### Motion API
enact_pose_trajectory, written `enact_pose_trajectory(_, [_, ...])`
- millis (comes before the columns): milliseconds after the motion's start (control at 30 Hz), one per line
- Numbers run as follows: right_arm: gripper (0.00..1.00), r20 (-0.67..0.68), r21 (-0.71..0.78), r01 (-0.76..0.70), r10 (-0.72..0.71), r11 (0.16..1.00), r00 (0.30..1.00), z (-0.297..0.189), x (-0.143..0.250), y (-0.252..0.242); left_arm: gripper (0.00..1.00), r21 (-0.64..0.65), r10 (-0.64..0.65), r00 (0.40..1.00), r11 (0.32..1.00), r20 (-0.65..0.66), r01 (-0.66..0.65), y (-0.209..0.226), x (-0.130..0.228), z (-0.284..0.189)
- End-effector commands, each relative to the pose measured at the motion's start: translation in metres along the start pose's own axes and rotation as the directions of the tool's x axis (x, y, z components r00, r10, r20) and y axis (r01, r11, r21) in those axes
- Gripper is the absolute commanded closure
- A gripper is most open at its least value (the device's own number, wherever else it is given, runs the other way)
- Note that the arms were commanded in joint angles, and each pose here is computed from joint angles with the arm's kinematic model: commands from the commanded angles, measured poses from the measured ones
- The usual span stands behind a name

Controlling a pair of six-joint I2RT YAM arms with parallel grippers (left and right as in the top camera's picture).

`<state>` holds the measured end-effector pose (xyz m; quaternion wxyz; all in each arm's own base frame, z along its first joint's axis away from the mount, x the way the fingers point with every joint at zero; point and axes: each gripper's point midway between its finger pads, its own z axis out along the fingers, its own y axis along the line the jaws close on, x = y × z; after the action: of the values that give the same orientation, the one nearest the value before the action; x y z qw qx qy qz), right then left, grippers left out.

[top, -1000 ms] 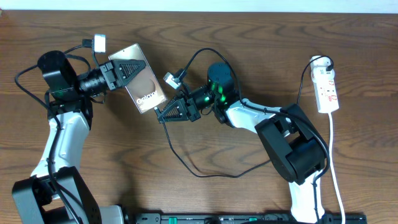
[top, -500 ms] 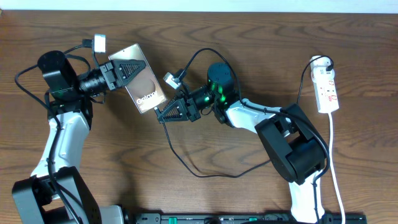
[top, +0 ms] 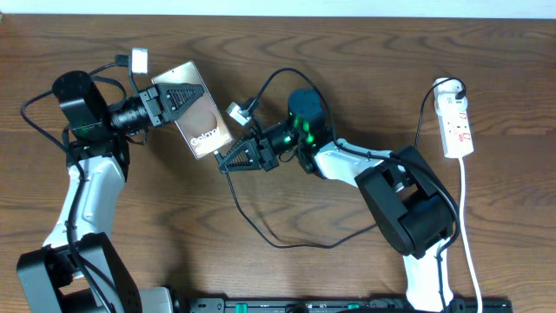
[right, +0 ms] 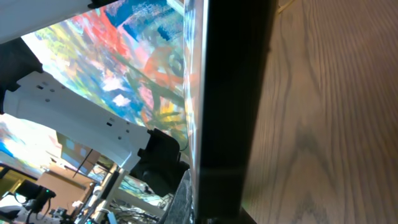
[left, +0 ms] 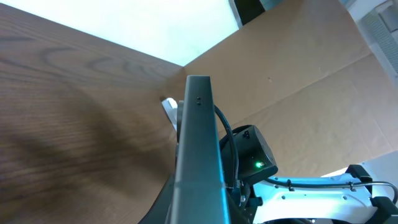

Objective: Plug charger to phone and switch on socket

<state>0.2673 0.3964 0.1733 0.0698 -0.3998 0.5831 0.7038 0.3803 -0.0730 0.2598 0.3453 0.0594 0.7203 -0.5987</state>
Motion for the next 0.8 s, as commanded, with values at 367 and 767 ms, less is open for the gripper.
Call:
enact_pose_trajectory(367, [0.99,0.023,0.017,0.027,-0.027,0.999,0.999,0.0016,-0.0094,-0.0011,0.93,0.036,0.059,0.998,0.998,-0.023,-0.058,-0.0114,0.0003,-0.0007])
enact_pose_trajectory(767, [0.99,0.027,0.02,0.027,-0.027,0.999,0.999,-0.0014,-0.0103,-0.0019,0.93,0.054,0.064,0.997,0.997,-0.037,-0.062,-0.0143,0.003,-0.0009])
